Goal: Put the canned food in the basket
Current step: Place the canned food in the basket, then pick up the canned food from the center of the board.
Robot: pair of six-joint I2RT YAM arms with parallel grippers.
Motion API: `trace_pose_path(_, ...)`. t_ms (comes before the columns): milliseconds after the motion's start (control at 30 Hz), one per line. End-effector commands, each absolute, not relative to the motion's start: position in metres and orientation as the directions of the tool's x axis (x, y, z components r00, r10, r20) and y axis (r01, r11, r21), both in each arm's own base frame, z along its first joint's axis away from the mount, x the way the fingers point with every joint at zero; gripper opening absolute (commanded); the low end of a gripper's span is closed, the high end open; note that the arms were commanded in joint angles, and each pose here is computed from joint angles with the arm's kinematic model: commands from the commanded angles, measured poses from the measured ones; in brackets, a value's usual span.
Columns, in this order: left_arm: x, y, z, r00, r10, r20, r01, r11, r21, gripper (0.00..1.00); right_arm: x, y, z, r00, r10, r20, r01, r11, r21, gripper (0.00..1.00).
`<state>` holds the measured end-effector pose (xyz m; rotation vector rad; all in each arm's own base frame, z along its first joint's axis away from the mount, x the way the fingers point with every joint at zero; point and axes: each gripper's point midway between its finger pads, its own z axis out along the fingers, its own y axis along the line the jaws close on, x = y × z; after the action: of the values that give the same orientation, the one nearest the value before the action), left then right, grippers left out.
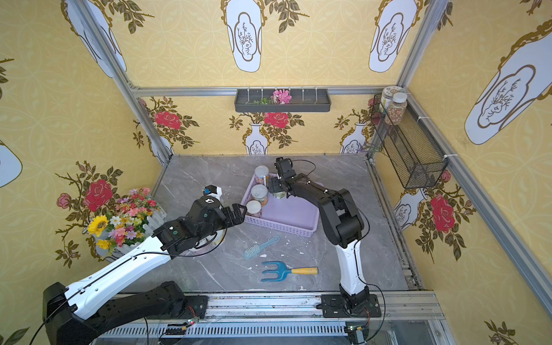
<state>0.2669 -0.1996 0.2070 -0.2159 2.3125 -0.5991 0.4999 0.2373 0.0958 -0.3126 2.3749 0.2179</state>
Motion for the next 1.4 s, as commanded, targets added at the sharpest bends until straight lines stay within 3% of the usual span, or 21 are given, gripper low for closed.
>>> trace_pose_path(0, 0.269, -0.173, 0.191, -0.725, -0.277, -0.63, -0.08, 0.943, -0.323, 1.0, 0.494, 0.241, 0.123, -0.666, -0.143, -0.732, -0.315, 0.943, 0.103, 0.94)
trace_pose_path(200, 0.272, -0.161, 0.163, -0.791, -0.214, -0.574, -0.165, 0.977, -0.137, 1.0, 0.454, 0.235, 0.152, -0.654, -0.121, -0.747, -0.346, 0.926, 0.152, 0.96)
trace_pose_path(433, 0.266, -0.163, 0.147, -0.816, -0.244, -0.524, -0.194, 0.97, -0.149, 1.0, 0.386, 0.25, 0.177, -0.661, -0.147, -0.736, -0.422, 0.884, 0.202, 0.97)
trace_pose_path(700, 0.243, -0.13, 0.122, -0.841, -0.322, -0.435, -0.327, 0.943, -0.065, 1.0, 0.305, 0.277, 0.19, -0.671, -0.235, -0.703, -0.519, 0.826, 0.219, 0.97)
trace_pose_path(867, 0.246, -0.113, 0.113, -0.824, -0.409, -0.392, -0.39, 0.911, -0.13, 1.0, 0.267, 0.294, 0.209, -0.662, -0.268, -0.7, -0.619, 0.722, 0.309, 0.97)
trace_pose_path(1200, 0.26, -0.103, 0.105, -0.834, -0.408, -0.371, -0.392, 0.912, -0.121, 1.0, 0.248, 0.286, 0.211, -0.667, -0.293, -0.686, -0.641, 0.694, 0.327, 0.98)
trace_pose_path(1367, 0.266, -0.094, 0.096, -0.838, -0.41, -0.361, -0.401, 0.91, -0.104, 1.0, 0.228, 0.294, 0.22, -0.642, -0.321, -0.696, -0.706, 0.601, 0.374, 0.98)
